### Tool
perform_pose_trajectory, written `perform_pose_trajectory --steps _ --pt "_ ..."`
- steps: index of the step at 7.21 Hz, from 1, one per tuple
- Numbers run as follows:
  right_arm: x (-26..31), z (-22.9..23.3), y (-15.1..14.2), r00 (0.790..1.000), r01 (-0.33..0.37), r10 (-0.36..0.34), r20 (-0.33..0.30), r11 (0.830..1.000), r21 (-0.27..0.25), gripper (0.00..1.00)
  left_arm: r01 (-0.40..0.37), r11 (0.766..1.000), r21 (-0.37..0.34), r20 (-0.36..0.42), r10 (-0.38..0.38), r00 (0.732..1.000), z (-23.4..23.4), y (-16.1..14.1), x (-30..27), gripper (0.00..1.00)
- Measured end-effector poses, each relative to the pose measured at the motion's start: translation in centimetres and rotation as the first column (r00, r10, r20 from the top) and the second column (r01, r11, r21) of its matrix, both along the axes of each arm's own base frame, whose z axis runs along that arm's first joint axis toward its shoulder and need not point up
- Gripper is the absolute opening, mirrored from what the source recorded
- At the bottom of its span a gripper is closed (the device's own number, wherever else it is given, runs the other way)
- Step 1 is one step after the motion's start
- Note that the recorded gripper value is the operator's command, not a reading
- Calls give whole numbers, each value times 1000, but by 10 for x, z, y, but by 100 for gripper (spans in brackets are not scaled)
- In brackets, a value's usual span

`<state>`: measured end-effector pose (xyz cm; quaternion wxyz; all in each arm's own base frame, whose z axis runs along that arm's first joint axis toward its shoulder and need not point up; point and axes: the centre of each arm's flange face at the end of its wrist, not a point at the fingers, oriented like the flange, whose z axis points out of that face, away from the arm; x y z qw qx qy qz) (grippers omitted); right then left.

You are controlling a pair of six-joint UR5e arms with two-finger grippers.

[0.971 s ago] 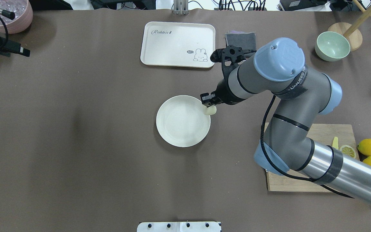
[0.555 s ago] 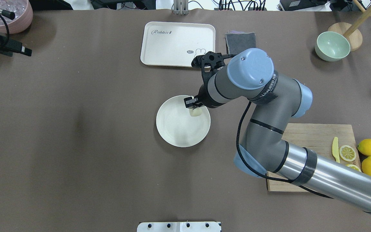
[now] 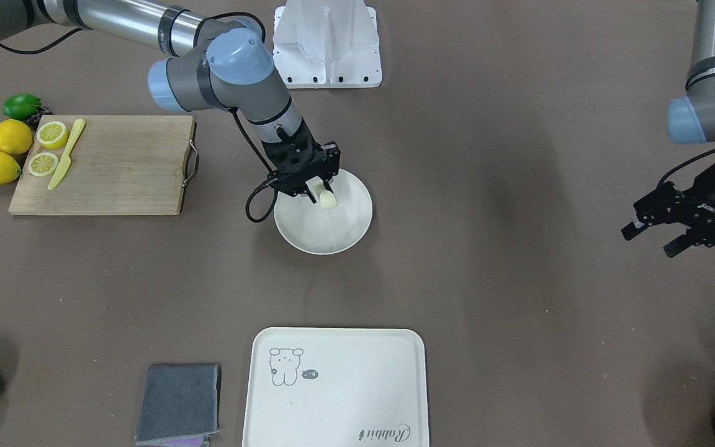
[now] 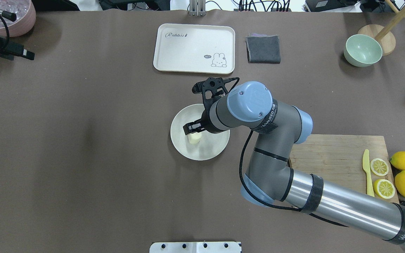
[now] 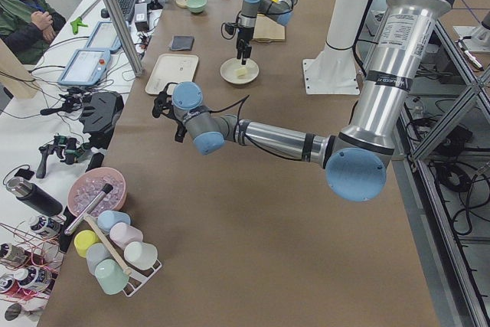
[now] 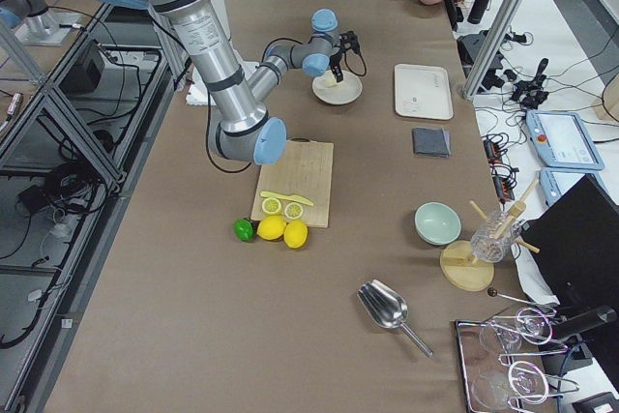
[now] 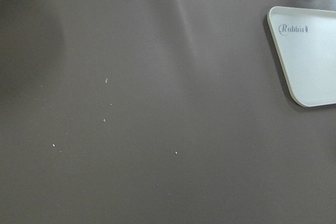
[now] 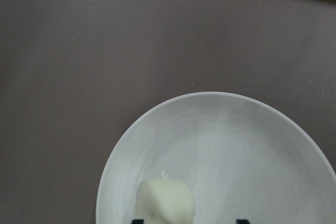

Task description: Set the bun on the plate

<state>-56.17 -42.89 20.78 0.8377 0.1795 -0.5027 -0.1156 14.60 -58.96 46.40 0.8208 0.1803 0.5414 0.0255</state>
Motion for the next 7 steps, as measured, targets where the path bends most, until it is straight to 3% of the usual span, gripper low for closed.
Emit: perform_pose_trajectory --steps 4,7 --pt "23 17 -23 998 -63 62 -15 998 -21 100 20 1000 4 3 -20 1000 -15 -14 -6 98" --pt "94 54 -94 983 -179 175 -61 981 -80 100 80 996 -31 25 -79 997 -15 -48 -50 98"
